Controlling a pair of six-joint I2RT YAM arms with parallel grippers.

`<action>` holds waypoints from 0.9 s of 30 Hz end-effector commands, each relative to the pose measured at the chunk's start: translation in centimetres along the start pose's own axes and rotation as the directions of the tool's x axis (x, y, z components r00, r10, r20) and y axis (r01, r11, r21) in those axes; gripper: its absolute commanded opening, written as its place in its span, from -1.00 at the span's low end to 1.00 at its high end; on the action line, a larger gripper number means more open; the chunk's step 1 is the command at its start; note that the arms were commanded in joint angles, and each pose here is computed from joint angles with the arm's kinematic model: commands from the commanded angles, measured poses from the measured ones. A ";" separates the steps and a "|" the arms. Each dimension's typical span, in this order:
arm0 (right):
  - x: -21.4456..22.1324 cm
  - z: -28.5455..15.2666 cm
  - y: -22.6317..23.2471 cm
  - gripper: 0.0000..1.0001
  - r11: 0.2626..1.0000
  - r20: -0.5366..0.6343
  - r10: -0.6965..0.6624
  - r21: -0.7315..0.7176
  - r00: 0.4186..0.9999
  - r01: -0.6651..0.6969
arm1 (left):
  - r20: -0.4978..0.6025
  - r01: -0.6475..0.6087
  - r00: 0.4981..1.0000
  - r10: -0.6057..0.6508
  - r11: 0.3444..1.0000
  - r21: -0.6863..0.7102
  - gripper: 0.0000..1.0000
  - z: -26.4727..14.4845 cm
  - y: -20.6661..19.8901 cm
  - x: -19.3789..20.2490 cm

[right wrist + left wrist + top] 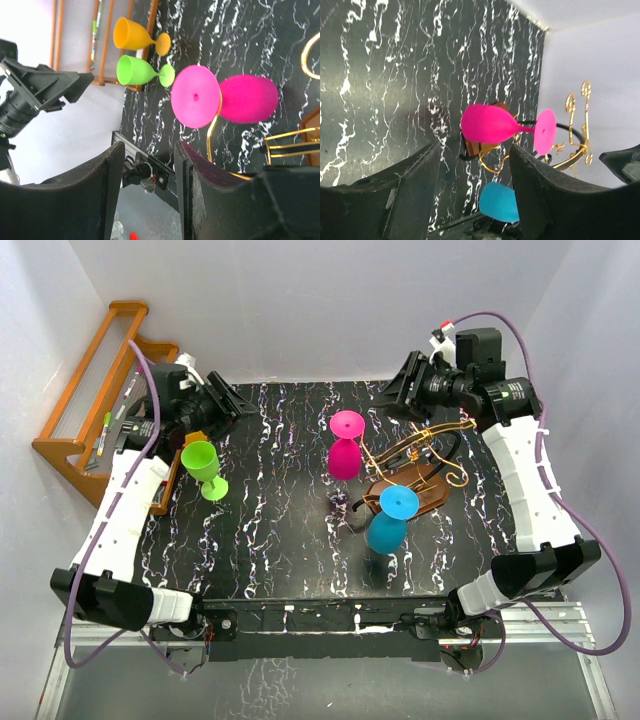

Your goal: Take the wine glass off the wine glass rack

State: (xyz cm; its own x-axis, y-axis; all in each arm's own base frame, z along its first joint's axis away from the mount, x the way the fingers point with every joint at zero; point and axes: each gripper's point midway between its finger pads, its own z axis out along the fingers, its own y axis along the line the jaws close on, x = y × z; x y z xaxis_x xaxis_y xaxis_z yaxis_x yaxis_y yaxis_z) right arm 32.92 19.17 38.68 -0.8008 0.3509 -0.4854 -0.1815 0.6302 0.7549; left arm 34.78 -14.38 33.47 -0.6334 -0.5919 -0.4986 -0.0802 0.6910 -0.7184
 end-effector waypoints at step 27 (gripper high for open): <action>0.4 6.4 -4.2 -0.09 0.990 -0.020 -0.028 0.138 0.999 0.030 | -0.103 -0.077 0.992 0.074 0.997 -0.025 0.09 -1.7 0.8 3.7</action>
State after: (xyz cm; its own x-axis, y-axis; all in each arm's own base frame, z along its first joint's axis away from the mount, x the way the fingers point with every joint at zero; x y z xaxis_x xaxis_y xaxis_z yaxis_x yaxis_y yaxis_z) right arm 35.60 20.51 30.14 -0.8581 0.3046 -0.4134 -0.0533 0.7479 0.6616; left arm 32.35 -15.59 31.19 -0.7218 -0.5036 -0.4749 -0.0754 0.7392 -0.6692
